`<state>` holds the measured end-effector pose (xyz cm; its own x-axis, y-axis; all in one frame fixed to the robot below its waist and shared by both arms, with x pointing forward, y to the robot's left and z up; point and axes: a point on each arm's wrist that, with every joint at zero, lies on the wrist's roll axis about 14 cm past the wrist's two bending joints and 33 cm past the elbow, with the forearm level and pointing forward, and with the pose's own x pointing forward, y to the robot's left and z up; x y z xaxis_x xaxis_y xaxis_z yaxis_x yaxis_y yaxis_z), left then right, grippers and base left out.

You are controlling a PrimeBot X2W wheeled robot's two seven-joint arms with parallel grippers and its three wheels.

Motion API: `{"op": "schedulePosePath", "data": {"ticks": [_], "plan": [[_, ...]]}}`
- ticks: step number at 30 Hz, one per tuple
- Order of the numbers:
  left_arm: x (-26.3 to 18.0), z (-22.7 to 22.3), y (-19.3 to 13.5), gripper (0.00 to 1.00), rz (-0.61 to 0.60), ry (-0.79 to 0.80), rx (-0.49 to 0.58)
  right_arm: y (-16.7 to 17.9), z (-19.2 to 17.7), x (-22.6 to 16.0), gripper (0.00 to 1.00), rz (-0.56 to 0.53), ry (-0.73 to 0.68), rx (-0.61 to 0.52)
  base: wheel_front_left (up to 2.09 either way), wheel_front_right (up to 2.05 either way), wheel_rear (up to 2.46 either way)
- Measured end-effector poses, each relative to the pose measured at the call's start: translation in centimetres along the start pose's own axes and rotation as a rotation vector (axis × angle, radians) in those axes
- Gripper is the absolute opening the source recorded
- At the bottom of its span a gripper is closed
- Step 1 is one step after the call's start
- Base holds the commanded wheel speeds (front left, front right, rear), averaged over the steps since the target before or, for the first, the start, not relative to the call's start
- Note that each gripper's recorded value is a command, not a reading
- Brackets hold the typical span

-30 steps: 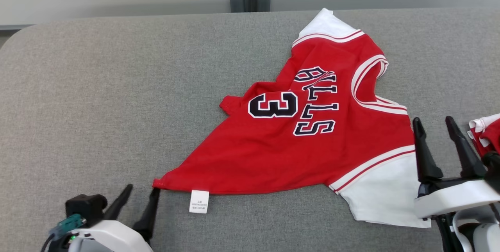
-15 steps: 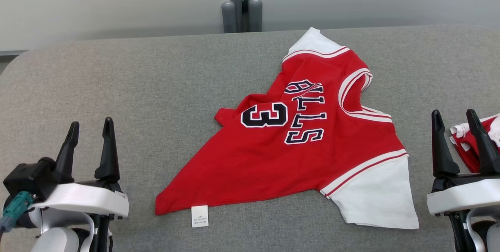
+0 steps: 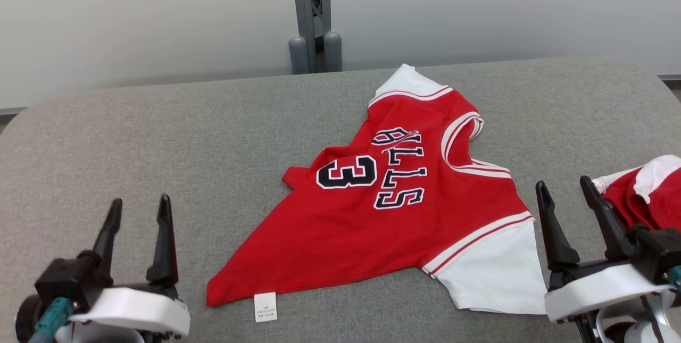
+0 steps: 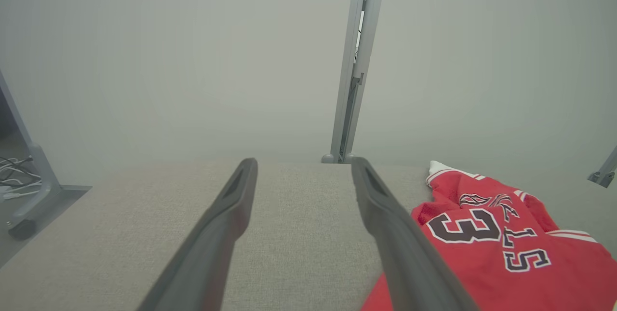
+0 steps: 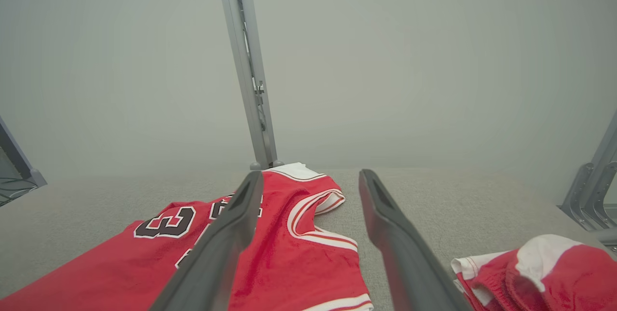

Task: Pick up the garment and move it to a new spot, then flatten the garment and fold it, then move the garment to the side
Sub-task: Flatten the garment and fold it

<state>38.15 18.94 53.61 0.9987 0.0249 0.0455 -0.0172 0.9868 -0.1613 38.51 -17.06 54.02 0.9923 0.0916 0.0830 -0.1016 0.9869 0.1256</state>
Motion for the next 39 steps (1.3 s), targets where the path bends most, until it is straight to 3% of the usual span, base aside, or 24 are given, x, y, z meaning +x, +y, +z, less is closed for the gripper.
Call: {"op": "schedulePosePath", "data": {"ticks": [12, 31, 39], "plan": [[-2.4, -1.6, -0.3, 1.00, -0.027, 0.075, 0.085, 0.1, -0.6, -1.8, 1.00, -0.004, 0.022, 0.025, 0.00, 0.00, 0.00], [-2.1, -1.7, -0.1, 1.00, -0.022, 0.063, 0.061, 1.0, -1.0, -1.4, 1.00, 0.023, 0.039, 0.039, 0.00, 0.00, 0.00], [-3.7, -6.9, -2.2, 1.00, -0.093, 0.326, -0.010, 0.1, -6.3, -3.0, 1.00, -0.006, 0.274, 0.021, 0.00, 0.00, 0.00]]}}
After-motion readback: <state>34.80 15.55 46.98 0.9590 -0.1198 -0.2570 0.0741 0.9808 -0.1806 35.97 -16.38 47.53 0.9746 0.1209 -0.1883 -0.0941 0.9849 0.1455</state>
